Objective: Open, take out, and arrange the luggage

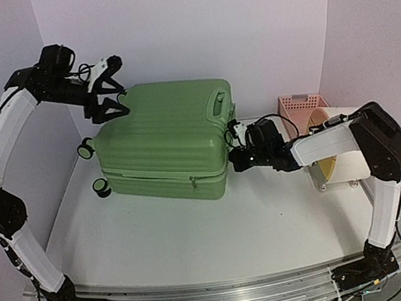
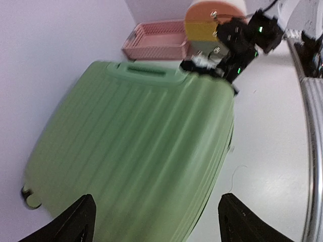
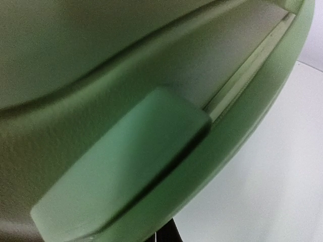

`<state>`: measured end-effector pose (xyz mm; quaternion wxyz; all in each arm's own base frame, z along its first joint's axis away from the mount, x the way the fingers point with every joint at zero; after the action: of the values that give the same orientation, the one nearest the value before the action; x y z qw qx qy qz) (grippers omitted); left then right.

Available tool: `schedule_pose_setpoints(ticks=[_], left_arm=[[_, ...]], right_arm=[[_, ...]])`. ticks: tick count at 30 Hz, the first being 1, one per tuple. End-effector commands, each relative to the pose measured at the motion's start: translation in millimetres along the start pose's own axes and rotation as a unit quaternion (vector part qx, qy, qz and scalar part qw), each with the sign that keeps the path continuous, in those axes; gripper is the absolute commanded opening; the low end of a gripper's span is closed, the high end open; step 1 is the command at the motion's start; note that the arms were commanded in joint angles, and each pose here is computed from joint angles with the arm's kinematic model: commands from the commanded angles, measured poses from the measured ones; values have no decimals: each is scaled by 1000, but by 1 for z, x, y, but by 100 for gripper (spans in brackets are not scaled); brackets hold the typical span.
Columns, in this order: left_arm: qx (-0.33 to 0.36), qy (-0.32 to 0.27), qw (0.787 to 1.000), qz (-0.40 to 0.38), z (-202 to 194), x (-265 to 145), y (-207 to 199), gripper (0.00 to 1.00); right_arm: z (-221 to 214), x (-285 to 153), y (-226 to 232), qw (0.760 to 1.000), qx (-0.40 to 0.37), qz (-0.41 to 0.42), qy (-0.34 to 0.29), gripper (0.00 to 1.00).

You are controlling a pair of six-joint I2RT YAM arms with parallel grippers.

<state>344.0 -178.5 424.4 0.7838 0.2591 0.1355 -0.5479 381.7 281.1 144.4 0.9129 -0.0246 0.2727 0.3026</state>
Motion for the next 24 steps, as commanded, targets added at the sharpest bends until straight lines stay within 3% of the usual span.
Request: schedule_pose_setpoints(ticks=[1,6,10,17,24], left_arm=[[-167,-18,985,-32,38,49,-26,80],[-184,2,983,16,63,108,-50,76],[-186,22,981,45,64,131,-58,75],[-164,114,968,150,29,166,-60,65],[-160,207,955,137,-9,179,-74,66]], right_arm=[[14,-12,101,991,3,122,-61,0],[5,11,166,987,8,143,-71,0],[2,18,179,988,22,134,-72,0],[-10,20,181,992,26,108,-65,0],[-12,25,184,992,18,110,-62,0]])
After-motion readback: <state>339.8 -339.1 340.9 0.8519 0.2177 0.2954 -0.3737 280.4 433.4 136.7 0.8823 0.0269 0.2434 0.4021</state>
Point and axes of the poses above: each gripper's point midway between its finger pads, its own x axis out along the fingers, its own y axis along the line the jaws close on, z = x × y, the point moved 7 cm from there along -x, back along the fingers, and after that the axes turned 5 degrees about -x, right-handed, at the moved point
